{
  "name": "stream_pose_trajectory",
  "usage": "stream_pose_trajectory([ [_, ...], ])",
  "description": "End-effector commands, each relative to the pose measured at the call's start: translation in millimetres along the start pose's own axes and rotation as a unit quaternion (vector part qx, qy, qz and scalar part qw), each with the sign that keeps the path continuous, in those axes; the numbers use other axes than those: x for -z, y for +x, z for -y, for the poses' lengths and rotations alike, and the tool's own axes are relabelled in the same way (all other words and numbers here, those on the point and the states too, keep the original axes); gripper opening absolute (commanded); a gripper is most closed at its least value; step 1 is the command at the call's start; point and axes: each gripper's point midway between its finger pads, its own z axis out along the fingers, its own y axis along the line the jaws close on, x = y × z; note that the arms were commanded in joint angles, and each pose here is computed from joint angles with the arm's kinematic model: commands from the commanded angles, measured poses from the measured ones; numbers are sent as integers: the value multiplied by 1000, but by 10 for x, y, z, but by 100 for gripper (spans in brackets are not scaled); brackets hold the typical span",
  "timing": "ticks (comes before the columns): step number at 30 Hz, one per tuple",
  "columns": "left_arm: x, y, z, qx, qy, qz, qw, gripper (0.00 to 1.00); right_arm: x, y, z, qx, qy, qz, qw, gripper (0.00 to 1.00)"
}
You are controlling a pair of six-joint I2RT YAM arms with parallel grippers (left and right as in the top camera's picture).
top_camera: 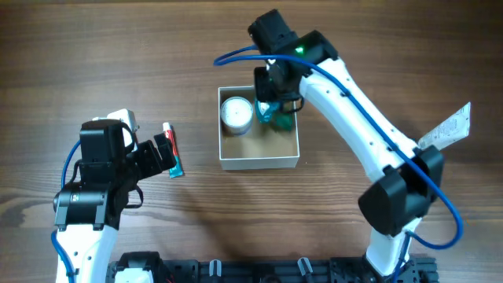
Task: Pack container
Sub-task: 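Place the mouthwash bottle upright in the box beside the container, then grasp the white lotion tube with the right gripper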
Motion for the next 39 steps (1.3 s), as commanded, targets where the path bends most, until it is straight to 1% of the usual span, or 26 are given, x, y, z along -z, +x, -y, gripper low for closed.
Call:
stream_pose_trajectory([
  [1,51,-68,47,4,7,9,1000,100,-120,-56,4,-10,12,3,1000,4],
  [6,51,-68,47,4,7,9,1000,100,-263,-68,-29,-6,10,-2,1000,5],
  [7,51,-67,47,4,7,9,1000,100,-275,-53,-66,6,-1,-8,1000,15],
  [8,51,-68,47,3,7,9,1000,100,-275,-50,-85,11,-6,-9,1000,30],
  [9,51,-68,47,3,7,9,1000,100,-276,-50,-84,12,-6,-9,1000,41],
  [10,51,-68,47,4,7,9,1000,100,-276,-49,-84,16,-6,-9,1000,57],
  [11,51,-68,47,4,7,9,1000,100,-276,-47,-83,18,-6,-9,1000,68],
  [13,51,-68,47,3,7,9,1000,100,-276,-34,-77,19,-4,-12,1000,73],
  [20,51,-68,47,3,7,9,1000,100,-274,-12,-65,20,-2,-17,1000,74],
  [21,51,-68,47,3,7,9,1000,100,-260,-25,-73,32,-4,-13,999,74],
  [22,51,-69,48,3,7,9,1000,100,-216,-42,-78,46,-7,-7,999,76],
  [23,51,-68,47,3,7,9,1000,100,-61,-78,-81,68,-13,9,998,77],
  [25,51,-69,48,3,7,9,1000,100,322,-179,-78,79,-26,53,995,80],
  [27,51,-68,47,3,7,9,1000,100,1020,-358,215,50,-14,142,989,85],
  [28,51,-69,48,3,7,9,1000,100,1369,-401,514,18,1,180,983,89],
  [29,51,-68,47,3,7,9,1000,100,1571,-393,752,-12,10,198,980,91],
  [30,51,-68,47,3,7,9,1000,100,1793,-343,1099,-58,23,213,975,93],
  [32,51,-69,48,3,7,9,1000,100,2076,-174,1743,-135,59,223,964,94],
  [33,51,-70,48,3,7,9,1000,100,2197,-19,2155,-170,90,219,957,98],
  [34,51,-70,48,3,7,9,1000,100,2225,125,2463,-184,117,202,955,98],
  [36,51,-72,49,3,7,10,1000,100,2117,426,2941,-233,152,143,950,99],
  [39,52,-86,54,3,8,13,1000,100,1841,696,3362,-295,165,76,938,100],
])
